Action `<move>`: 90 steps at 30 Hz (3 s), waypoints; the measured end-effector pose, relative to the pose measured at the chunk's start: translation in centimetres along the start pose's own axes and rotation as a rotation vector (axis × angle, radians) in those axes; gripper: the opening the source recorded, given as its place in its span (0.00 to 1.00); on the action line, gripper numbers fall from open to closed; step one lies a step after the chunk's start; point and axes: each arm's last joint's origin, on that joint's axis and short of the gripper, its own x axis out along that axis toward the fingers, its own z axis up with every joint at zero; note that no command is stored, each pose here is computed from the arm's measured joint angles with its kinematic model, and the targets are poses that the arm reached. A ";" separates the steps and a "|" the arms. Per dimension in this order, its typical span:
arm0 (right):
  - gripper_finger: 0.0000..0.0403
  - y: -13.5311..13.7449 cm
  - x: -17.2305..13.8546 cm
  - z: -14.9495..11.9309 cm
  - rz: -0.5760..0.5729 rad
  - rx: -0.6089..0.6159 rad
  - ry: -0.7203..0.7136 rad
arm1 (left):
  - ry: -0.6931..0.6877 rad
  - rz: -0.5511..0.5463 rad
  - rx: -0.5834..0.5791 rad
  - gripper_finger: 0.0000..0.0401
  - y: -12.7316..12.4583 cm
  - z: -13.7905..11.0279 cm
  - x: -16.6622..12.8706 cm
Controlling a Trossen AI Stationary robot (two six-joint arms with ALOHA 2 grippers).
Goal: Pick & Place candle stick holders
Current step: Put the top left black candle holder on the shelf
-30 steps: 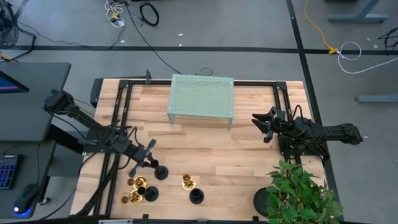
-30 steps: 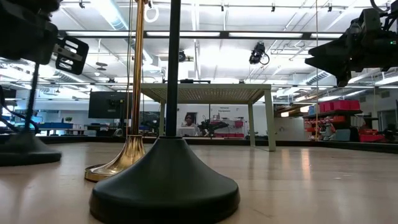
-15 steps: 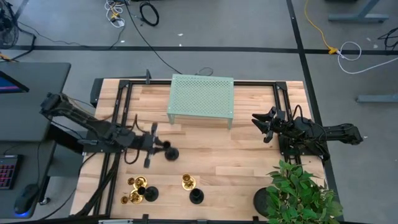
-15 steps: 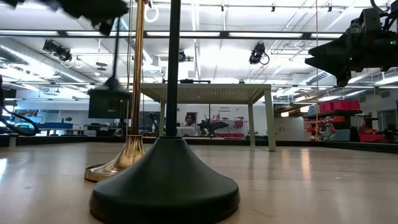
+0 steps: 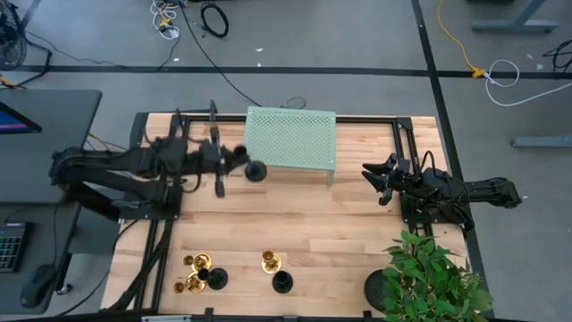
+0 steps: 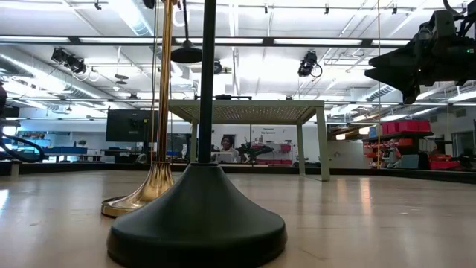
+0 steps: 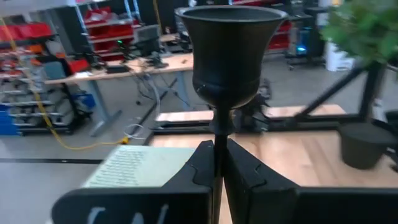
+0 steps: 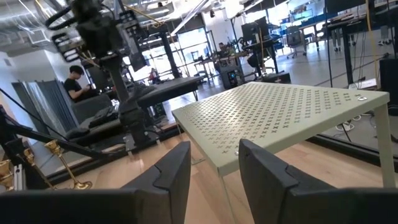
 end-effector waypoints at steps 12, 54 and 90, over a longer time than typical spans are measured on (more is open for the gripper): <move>0.34 0.0 0.0 0.0 0.002 0.000 -0.001 | 0.042 -0.003 -0.048 0.03 6.8 0.2 5.0; 0.34 0.0 0.0 0.0 0.000 0.000 0.000 | 0.025 -0.041 -0.103 0.03 16.4 -3.5 14.6; 0.34 0.0 0.0 0.1 0.002 0.003 -0.007 | 0.162 0.024 -0.134 0.04 19.1 -4.4 17.7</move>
